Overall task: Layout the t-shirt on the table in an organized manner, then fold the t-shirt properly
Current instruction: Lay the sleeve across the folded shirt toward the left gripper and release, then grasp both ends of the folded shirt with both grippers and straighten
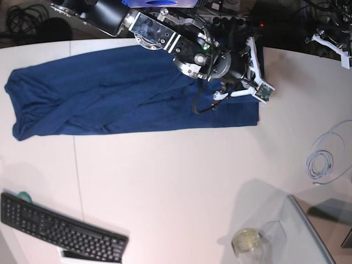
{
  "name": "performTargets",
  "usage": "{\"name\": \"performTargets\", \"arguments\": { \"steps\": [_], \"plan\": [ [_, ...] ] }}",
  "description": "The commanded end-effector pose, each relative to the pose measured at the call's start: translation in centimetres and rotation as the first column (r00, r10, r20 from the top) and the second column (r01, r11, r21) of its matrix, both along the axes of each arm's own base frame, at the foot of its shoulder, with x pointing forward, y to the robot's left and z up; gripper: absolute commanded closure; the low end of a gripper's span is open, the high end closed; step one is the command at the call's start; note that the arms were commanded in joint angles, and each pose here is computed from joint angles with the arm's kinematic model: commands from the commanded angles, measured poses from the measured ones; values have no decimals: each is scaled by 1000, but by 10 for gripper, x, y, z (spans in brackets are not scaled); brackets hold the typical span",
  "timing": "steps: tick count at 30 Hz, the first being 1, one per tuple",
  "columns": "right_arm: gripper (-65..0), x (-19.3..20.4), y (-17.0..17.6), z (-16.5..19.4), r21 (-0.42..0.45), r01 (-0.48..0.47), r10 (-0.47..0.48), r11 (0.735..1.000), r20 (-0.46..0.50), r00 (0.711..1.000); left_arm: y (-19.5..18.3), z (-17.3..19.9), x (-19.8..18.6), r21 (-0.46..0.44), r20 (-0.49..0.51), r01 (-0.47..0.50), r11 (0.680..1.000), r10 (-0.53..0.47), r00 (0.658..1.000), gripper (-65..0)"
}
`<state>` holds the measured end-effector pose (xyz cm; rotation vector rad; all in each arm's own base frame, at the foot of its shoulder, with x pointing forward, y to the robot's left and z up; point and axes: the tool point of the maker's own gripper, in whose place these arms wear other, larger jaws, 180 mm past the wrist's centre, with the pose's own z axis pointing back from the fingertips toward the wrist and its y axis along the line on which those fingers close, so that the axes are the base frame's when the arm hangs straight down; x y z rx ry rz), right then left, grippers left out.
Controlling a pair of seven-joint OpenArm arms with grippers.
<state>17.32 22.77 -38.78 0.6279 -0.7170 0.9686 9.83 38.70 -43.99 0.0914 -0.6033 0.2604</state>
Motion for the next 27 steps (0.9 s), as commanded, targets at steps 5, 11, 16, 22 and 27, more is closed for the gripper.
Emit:
{"name": "performTargets", "arguments": {
  "steps": [5, 11, 16, 22, 27],
  "plan": [
    [-98, 5, 8, 1, 16, 6, -6, 1000, 5, 1000, 8, 11, 5, 27, 29, 10, 1000, -11, 1000, 0],
    [-344, 5, 11, 18, 57, 4, -5, 998, 24, 1000, -8, 3, 12, 3, 14, 62, 998, -62, 998, 0],
    [-351, 28, -22, 43, 118, 84, -93, 989, 69, 993, -25, -3, 19, -22, 14, 111, 994, -110, 994, 0],
    [-351, 76, -116, 41, 123, 371, -379, 920, 42, 925, -42, 4, 31, -18, 47, 149, 989, -148, 988, -7],
    [-351, 84, -178, 20, 64, 529, -530, 846, 8, 848, -57, 8, 42, -24, 77, 172, 985, -169, 983, -508]
  ]
}}
